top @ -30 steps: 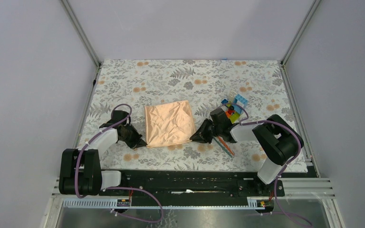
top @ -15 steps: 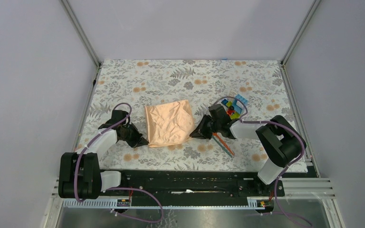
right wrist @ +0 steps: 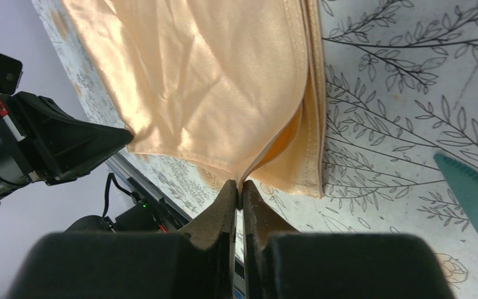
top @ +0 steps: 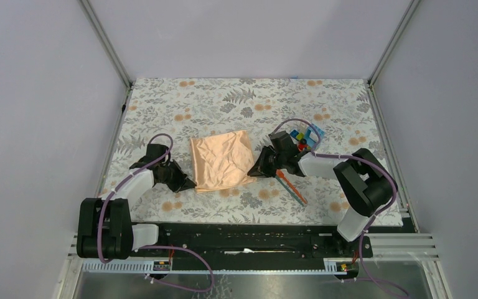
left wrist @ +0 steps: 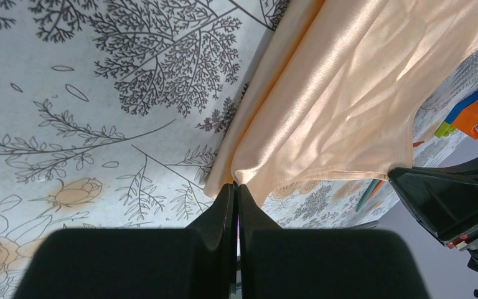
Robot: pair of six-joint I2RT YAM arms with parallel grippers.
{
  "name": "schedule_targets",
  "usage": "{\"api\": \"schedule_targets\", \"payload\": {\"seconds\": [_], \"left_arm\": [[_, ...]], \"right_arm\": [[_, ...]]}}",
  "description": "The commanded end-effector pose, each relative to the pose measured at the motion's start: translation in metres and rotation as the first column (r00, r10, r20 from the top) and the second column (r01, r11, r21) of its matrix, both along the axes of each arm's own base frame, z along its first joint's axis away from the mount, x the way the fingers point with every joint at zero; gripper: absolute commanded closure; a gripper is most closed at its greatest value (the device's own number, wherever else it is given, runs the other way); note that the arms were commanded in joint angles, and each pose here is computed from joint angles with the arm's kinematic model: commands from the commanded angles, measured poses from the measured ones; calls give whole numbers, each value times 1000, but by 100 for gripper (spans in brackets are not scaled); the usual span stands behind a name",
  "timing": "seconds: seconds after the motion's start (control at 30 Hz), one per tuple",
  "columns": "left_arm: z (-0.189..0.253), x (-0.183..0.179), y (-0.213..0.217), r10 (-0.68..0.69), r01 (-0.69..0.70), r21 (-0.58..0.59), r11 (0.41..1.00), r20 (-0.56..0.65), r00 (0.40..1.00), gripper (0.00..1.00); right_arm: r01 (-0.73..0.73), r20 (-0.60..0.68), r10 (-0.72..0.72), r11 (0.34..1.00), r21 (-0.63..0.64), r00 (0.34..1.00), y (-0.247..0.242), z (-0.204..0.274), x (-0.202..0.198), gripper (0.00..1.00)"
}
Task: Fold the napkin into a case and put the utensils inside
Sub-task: Smooth out the square-folded napkin at the center of the board.
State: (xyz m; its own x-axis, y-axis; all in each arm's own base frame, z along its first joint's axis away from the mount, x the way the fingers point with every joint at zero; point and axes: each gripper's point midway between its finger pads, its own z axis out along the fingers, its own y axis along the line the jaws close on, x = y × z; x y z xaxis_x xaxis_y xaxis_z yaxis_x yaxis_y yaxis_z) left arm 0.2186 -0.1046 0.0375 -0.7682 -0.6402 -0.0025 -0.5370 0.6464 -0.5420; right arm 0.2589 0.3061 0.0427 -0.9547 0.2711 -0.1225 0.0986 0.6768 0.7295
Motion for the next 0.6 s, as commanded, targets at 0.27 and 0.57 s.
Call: {"api": "schedule_targets", "payload": {"seconds": [0.27, 0.57], "left_arm": [[-3, 9, 4, 7, -8, 33, 999, 48, 999, 100], [-5, 4, 3, 4, -5, 23, 1000, 33, 999, 100]], "right_arm": [[-35, 80, 43, 995, -95, 996, -11, -8, 10, 100], [-43, 79, 54, 990, -132, 995, -16, -14, 11, 100]]}}
